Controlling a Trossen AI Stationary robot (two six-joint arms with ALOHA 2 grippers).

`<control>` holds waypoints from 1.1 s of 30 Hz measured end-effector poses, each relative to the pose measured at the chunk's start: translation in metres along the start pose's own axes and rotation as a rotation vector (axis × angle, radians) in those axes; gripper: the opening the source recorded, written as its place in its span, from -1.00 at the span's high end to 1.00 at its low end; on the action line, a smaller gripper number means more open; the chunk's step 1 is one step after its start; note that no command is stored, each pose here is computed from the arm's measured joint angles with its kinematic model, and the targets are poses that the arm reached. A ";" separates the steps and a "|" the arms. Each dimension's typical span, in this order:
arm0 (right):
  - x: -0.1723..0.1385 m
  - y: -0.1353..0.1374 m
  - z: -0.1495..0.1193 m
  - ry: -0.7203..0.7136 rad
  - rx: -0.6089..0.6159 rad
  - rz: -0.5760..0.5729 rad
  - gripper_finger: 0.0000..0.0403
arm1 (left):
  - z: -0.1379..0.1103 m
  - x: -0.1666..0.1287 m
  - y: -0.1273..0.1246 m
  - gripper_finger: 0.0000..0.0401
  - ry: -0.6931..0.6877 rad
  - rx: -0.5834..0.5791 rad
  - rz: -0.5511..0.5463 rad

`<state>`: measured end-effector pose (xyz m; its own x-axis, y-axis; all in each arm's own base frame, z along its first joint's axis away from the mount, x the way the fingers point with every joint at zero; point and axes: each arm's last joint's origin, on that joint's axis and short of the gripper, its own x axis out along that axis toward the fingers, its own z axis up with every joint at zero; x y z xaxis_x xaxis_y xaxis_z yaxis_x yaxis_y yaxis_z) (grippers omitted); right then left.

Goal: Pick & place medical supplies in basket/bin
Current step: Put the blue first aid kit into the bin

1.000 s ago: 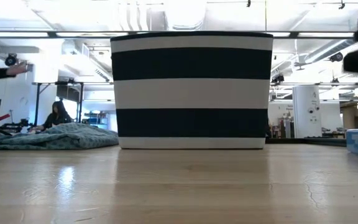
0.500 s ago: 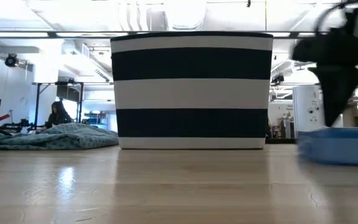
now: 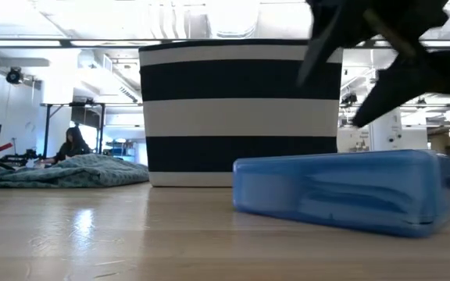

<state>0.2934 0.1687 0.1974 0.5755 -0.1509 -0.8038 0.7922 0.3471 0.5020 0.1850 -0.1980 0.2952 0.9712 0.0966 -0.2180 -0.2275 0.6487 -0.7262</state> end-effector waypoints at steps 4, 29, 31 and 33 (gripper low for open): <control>-0.018 -0.007 0.005 -0.049 0.050 -0.202 -0.61 | -0.005 0.001 0.008 -0.61 0.006 -0.066 0.015; 0.052 -0.062 -0.007 0.246 0.128 0.132 -0.61 | -0.102 0.064 0.068 -0.61 0.166 -0.378 0.277; 0.056 -0.060 -0.007 0.245 0.108 0.154 -0.61 | -0.107 0.074 0.071 -0.61 0.171 -0.386 0.290; 0.059 -0.059 -0.005 0.244 0.099 0.165 -0.61 | -0.112 0.085 0.075 -0.61 0.194 -0.405 0.300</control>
<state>0.2793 0.1443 0.1190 0.6415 0.1307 -0.7559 0.7150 0.2550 0.6509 0.2426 -0.2259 0.1497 0.8370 0.0664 -0.5432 -0.5394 0.2674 -0.7985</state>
